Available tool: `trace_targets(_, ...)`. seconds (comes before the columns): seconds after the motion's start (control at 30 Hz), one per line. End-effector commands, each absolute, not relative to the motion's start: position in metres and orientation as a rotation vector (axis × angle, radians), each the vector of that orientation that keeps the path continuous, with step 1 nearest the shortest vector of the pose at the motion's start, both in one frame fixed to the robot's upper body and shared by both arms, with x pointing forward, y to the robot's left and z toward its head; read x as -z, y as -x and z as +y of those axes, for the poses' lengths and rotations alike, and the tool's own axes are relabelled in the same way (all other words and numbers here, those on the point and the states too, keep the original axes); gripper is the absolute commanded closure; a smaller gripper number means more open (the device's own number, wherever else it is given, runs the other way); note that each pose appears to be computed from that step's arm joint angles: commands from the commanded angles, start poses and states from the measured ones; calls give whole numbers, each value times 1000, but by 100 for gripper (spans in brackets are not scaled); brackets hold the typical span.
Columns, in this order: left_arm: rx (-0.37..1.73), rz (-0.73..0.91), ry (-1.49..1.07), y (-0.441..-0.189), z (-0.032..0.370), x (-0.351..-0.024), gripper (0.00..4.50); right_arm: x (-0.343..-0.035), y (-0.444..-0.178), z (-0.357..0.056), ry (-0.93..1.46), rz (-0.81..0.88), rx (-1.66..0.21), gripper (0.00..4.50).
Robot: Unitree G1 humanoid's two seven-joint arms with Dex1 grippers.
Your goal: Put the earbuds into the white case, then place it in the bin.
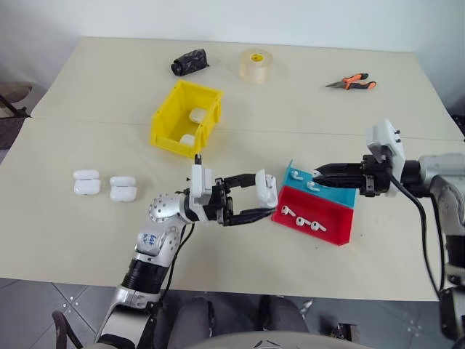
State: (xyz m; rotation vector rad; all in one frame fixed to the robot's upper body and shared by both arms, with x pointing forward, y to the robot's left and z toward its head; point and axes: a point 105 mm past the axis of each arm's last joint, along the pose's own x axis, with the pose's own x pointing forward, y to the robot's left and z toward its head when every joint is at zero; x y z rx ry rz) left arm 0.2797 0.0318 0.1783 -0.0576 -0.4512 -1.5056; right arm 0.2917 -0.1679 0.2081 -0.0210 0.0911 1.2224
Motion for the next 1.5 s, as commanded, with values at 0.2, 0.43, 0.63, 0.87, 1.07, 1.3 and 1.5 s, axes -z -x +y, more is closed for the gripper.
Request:
trace_targets(0.2, 1533, -492, 80, -285, 28, -190, 169, -247, -250, -129, -387, -200, -1262, 396)
trace_targets(0.43, 1546, -479, 100, -284, 27, -192, 169, -237, -232, -106, -507, -211, -1260, 396)
trace_targets(0.63, 1561, -478, 111, -282, 24, -195, 169, -224, -236, -105, -514, -200, -1210, 396)
trace_targets(0.87, 1569, -481, 119, -280, 22, -198, 169, -206, -241, -105, -493, -169, -1182, 396)
trace_targets(1.07, 1565, -483, 117, -281, 23, -199, 169, -192, -242, -104, -479, -142, -1178, 396)
trace_targets(1.3, 1560, -487, 119, -281, 22, -200, 169, -179, -239, -99, -461, -67, -1213, 396)
trace_targets(1.5, 1562, -486, 119, -281, 22, -201, 169, -185, -240, -101, -414, -93, -1232, 206)
